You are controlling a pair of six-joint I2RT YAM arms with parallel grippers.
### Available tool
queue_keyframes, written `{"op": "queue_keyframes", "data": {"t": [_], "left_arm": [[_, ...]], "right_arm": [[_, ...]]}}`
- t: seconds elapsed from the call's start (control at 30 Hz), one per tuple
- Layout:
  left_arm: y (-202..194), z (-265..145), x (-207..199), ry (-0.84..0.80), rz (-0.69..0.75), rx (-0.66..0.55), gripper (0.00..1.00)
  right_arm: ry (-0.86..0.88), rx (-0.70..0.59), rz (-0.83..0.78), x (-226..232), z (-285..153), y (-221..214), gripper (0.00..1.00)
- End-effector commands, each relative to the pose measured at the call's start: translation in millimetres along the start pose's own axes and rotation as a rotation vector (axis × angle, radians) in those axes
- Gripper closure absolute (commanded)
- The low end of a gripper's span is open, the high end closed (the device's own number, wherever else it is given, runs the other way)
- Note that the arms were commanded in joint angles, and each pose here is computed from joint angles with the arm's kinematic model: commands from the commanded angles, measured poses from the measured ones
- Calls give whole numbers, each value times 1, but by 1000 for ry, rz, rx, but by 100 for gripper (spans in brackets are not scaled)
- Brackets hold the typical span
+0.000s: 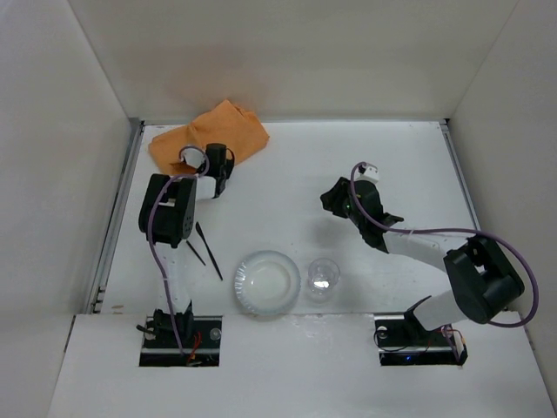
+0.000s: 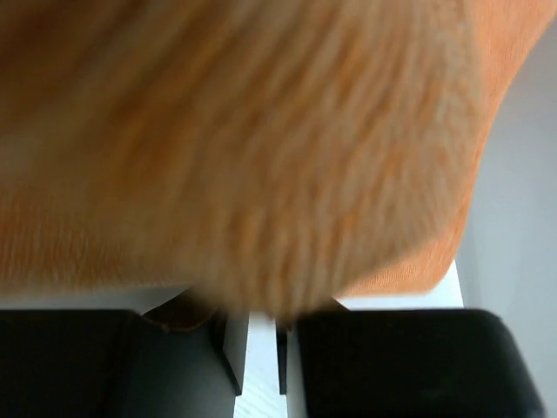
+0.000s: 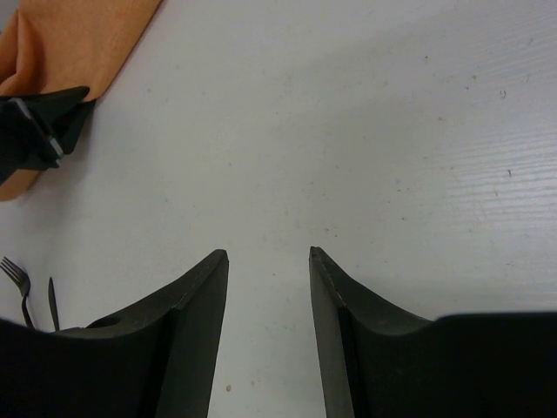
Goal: Set the dinner table for one person
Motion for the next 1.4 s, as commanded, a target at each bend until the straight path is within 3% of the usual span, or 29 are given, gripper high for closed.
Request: {"op": "queue_keyframes", "data": {"t": [0.0,0.27,0.47,0.63,0.77,1.0,1.17,1.27,1.37], "left_arm": [[-63,-19,-46,-171,98,168,90],[-159,-77,-116,-372,180,322,88],[-178,-121,-158,-477,187,305,59],[-138,-157,-167,-540,175,240,53],[-92,-179,-142,-536,201,121,53],[-9,-177,-54,-265,280,-138,46],[51,-163,-1,-70,257,-297,45],[73,-136,6,-25,260,-290,45],[74,-96,-2,-50,294,-196,47]], "right_arm": [[61,-71,14,17,-3,18,52],[39,-85,32,9,-2,21,51],[19,-182,62,-1,-15,41,46],[23,-240,91,-5,-26,53,46],[28,-253,99,-5,-28,55,46],[31,-197,74,-1,-15,46,45],[34,-152,57,3,-7,36,44],[54,-128,43,9,-5,31,44],[54,-112,32,11,-3,27,44]]}}
Point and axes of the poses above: each gripper's point midway between its finger pads, its own z axis out along the fingers, its own x axis along the line the jaws close on, y = z × x, the point moved 6 cm from there along -z, back along the fingers, and after that the axes turned 11 degrees about z, right-handed, at the moved point
